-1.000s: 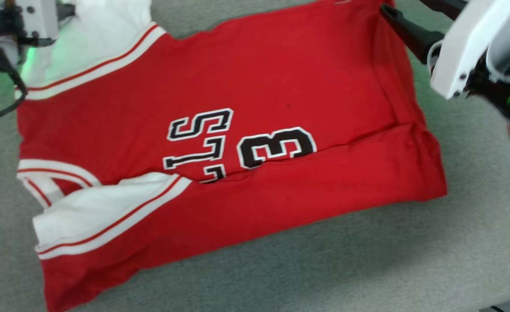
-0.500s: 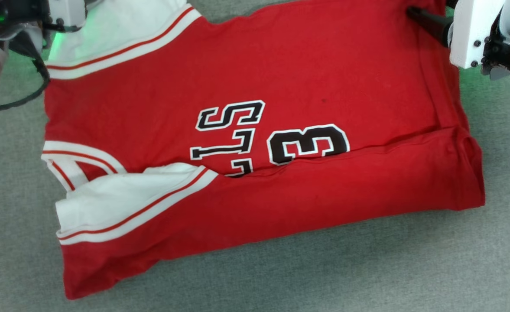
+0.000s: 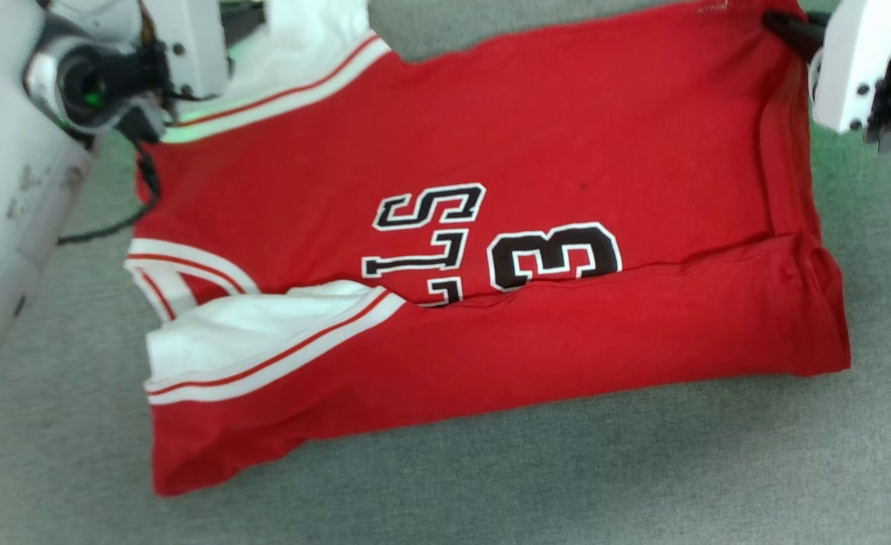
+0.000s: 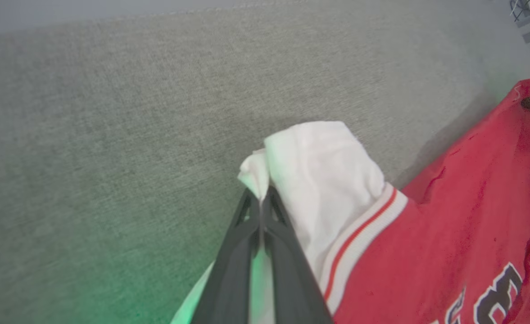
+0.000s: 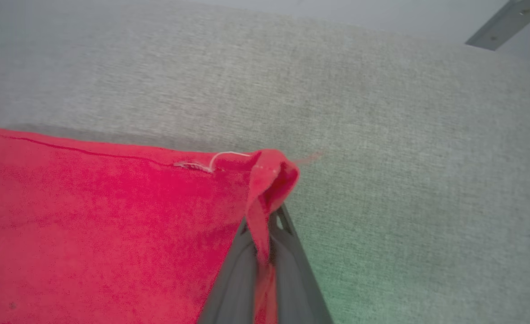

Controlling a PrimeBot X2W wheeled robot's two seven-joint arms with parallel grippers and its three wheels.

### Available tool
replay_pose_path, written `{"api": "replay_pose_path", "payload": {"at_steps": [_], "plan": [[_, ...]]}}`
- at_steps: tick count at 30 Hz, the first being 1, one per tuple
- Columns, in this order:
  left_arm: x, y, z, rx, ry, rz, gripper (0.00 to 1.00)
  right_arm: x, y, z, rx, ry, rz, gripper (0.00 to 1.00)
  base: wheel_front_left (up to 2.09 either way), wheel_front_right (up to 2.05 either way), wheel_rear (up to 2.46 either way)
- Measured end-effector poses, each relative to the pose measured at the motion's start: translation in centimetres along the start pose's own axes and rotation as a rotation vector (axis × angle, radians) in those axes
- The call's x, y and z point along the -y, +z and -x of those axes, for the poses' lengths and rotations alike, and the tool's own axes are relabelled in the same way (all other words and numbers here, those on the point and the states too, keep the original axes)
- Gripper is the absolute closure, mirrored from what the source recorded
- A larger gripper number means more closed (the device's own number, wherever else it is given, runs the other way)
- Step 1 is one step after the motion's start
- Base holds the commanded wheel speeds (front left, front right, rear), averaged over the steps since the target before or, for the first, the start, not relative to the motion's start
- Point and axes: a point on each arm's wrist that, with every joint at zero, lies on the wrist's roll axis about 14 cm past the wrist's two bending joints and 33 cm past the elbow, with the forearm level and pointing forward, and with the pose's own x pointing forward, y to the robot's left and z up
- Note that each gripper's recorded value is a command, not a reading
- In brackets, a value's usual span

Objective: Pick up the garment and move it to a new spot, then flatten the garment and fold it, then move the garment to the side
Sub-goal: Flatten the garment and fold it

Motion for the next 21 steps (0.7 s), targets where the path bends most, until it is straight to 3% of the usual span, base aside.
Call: {"api": "replay_pose_path", "payload": {"at_steps": [5,10,16,21], "plan": [[3.3,2.2,3.7,0.160,-0.089,-0.019,1.00,-1.0,0.1,2.2,0.054,0.035,0.018,1.00,0.00,0.00,0.00],[6.1,1.4,8.1,0.234,-0.155,-0.079,1.00,-2.3,-0.1,4.9,0.126,0.073,0.058,1.00,0.00,0.00,0.00],[7.7,-2.9,12.9,0.243,-0.191,-0.119,1.00,-3.4,-3.3,7.9,0.104,0.125,0.091,1.00,0.00,0.00,0.00],[7.6,-7.2,16.0,0.266,-0.186,-0.085,1.00,-4.4,-5.6,9.7,0.084,0.169,0.094,1.00,0.00,0.00,0.00]]}}
